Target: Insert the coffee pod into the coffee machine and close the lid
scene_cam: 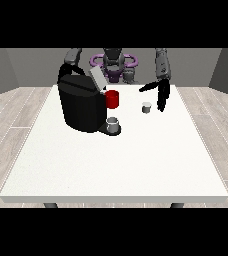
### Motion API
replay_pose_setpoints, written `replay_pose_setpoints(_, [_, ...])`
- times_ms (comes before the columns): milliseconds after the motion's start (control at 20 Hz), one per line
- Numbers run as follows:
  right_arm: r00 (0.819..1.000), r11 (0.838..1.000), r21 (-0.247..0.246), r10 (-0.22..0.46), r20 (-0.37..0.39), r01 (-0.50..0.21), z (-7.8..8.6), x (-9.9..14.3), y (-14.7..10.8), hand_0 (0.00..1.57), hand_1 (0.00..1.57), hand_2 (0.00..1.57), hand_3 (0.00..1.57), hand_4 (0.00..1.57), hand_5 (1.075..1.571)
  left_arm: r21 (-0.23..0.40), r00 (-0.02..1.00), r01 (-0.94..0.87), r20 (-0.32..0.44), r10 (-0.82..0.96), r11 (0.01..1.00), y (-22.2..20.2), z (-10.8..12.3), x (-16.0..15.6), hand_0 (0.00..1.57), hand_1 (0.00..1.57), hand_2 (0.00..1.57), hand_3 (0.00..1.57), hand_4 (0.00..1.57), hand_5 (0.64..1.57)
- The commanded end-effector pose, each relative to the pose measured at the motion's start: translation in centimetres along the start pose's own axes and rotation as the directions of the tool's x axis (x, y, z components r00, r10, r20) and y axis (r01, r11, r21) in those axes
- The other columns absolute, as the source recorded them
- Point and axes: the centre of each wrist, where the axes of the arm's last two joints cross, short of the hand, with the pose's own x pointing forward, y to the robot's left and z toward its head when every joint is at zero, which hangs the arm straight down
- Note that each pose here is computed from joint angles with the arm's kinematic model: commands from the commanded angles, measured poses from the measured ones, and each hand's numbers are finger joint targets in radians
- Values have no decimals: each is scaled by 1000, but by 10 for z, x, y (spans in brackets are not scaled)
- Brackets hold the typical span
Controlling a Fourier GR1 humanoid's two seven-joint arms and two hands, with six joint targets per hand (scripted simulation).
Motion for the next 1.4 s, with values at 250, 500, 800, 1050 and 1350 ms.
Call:
replay_pose_setpoints(250, [997,999,-29,31,-71,-33,-21,6,-1,0,0,0,0,356,1571,-48,988,99,-111,-104,994,-11,-10,-9,695,695,778,429,0,1571])
replay_pose_setpoints(500, [1000,1000,28,14,-26,-13,-9,3,10,0,0,0,0,432,1571,2,970,229,-89,-228,974,3,-5,-29,634,634,756,487,0,1571])
replay_pose_setpoints(800, [998,1000,-9,19,-60,-20,-3,-23,10,0,0,0,0,515,1571,-69,935,342,-73,-346,937,-15,-15,-14,608,608,745,483,0,1571])
replay_pose_setpoints(1050, [999,1000,18,-7,33,7,-26,13,14,0,0,0,0,524,1571,111,931,363,2,-366,925,-9,-25,-9,719,719,864,649,229,1571])
replay_pose_setpoints(1350, [1000,999,-28,-25,-16,25,-26,-4,-8,0,0,0,0,514,1571,91,909,415,-3,-417,905,-15,-25,-15,920,920,1042,829,361,1571])
